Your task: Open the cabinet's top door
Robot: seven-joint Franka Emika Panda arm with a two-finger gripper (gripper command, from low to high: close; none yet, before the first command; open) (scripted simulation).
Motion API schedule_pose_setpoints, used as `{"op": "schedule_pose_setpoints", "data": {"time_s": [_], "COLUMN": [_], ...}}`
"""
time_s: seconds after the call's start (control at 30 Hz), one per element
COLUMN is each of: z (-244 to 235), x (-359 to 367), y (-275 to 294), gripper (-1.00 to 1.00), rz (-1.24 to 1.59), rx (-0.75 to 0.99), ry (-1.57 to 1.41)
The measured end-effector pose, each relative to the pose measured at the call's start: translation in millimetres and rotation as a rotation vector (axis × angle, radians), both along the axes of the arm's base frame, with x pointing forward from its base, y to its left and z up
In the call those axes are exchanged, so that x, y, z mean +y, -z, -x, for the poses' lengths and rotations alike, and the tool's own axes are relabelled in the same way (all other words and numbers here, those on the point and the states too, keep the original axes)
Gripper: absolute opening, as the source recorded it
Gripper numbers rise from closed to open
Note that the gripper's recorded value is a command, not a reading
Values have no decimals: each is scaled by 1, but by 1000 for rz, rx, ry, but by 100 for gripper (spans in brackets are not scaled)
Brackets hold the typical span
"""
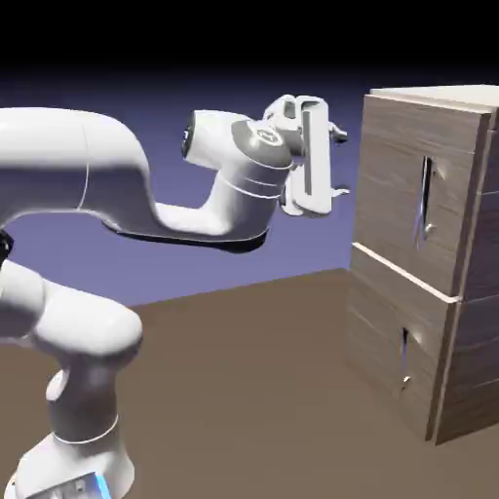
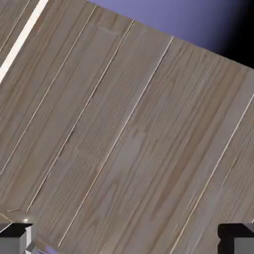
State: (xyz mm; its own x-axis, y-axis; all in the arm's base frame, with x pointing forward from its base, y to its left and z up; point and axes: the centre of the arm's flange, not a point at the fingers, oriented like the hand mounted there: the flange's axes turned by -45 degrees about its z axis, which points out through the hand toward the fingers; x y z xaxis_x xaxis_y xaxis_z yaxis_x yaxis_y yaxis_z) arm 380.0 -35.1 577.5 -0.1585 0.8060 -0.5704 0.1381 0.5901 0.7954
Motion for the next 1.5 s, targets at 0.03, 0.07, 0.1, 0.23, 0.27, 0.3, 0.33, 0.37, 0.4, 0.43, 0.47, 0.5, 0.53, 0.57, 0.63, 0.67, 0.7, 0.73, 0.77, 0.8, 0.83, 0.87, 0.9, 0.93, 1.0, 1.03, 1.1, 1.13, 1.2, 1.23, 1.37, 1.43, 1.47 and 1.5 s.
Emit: {"op": "schedule_pose_setpoints", "data": {"time_s": [0.03,0.07,0.1,0.23,0.27,0.3,0.33,0.37,0.4,0.43,0.47,0.5,0.53,0.57,0.63,0.67,0.7,0.73,0.77,0.8,0.83,0.87,0.9,0.93,1.0,1.03,1.1,1.13,1.2,1.23,1.37,1.43,1.47,1.5], "z": [-2,-3,-5,-14,-17,-20,-22,-25,-28,-32,-35,-38,-42,-45,-53,-56,-60,-63,-63,-74,-83,-94,-103,-113,-113,-107,-96,-92,-84,-81,-71,-67,-66,-64], "x": [-4,-7,-11,-27,-31,-34,-38,-42,-46,-50,-53,-57,-61,-64,-71,-74,-77,-79,-79,-79,-79,-78,-77,-76,-76,-73,-67,-64,-59,-57,-50,-47,-46,-44], "y": [2,4,6,17,20,23,27,31,35,39,43,48,53,58,69,74,80,84,84,84,84,84,84,84,84,84,84,84,84,84,84,84,84,84], "gripper": [100,100,100,100,100,100,100,100,100,100,100,100,100,100,100,100,100,100,100,100,100,100,100,-100,-100,-100,-100,-100,-100,-100,-100,-100,-100,-100], "rz": [43,85,128,299,342,385,428,471,514,557,600,644,687,730,818,861,905,933,933,932,931,931,932,933,933,935,940,941,945,946,950,951,951,953], "rx": [-14,-27,-40,-91,-104,-115,-127,-138,-149,-160,-171,-181,-191,-201,-220,-230,-239,-244,-244,-244,-244,-244,-244,-244,-244,-233,-213,-204,-189,-182,-162,-153,-150,-146], "ry": [-8,-16,-23,-49,-55,-60,-65,-70,-75,-79,-83,-88,-92,-96,-104,-108,-112,-114,-114,-114,-115,-115,-115,-114,-115,-92,-52,-35,-5,8,49,65,72,78]}}
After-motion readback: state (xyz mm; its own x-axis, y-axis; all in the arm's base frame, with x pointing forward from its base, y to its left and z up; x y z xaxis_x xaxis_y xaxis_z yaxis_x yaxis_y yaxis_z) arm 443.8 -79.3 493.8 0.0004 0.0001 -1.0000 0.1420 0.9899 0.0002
